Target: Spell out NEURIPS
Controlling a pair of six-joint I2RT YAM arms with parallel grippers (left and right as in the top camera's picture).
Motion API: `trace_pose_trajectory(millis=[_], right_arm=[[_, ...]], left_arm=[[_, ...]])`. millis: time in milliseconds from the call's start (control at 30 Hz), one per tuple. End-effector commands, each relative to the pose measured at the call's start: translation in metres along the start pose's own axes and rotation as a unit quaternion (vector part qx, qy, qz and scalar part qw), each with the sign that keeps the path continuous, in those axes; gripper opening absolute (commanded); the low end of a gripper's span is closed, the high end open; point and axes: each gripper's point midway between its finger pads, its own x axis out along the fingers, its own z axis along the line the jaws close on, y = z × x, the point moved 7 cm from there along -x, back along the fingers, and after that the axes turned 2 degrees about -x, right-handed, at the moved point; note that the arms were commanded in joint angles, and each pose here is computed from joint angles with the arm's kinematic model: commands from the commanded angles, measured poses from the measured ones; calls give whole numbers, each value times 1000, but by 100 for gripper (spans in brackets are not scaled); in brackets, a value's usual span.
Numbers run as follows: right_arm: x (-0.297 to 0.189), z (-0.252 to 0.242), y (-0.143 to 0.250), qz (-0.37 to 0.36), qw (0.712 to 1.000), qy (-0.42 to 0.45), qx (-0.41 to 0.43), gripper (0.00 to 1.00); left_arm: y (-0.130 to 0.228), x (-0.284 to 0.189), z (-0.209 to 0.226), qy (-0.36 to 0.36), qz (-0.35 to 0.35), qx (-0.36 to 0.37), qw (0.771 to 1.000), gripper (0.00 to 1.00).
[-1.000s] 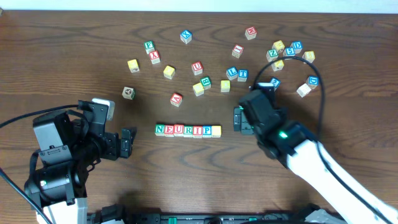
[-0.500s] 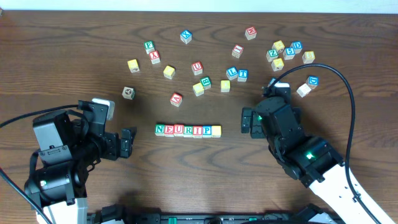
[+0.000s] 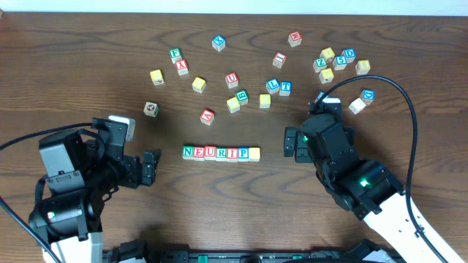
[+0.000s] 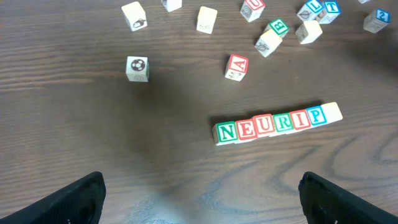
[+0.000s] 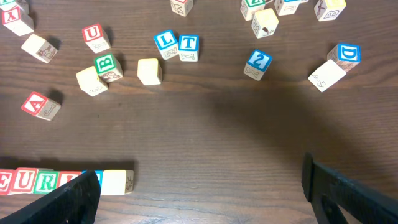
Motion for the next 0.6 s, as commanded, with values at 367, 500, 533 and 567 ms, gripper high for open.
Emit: trace_pose_trajectory(millis=[367, 500, 533, 567], right_arm=[[0, -3, -1, -3, 1000, 9, -6, 99], [0, -2, -1, -3, 1000, 8, -6, 99], [0, -2, -1, -3, 1000, 8, -6, 99], [0, -2, -1, -3, 1000, 8, -6, 99]], left_arm=[[3, -47, -71, 87, -102, 157, 978, 98], [18, -76, -82, 91, -153, 185, 967, 98], [22, -82, -84, 88, -167, 189, 964, 98], [25, -88, -85, 86, -183, 194, 960, 98]])
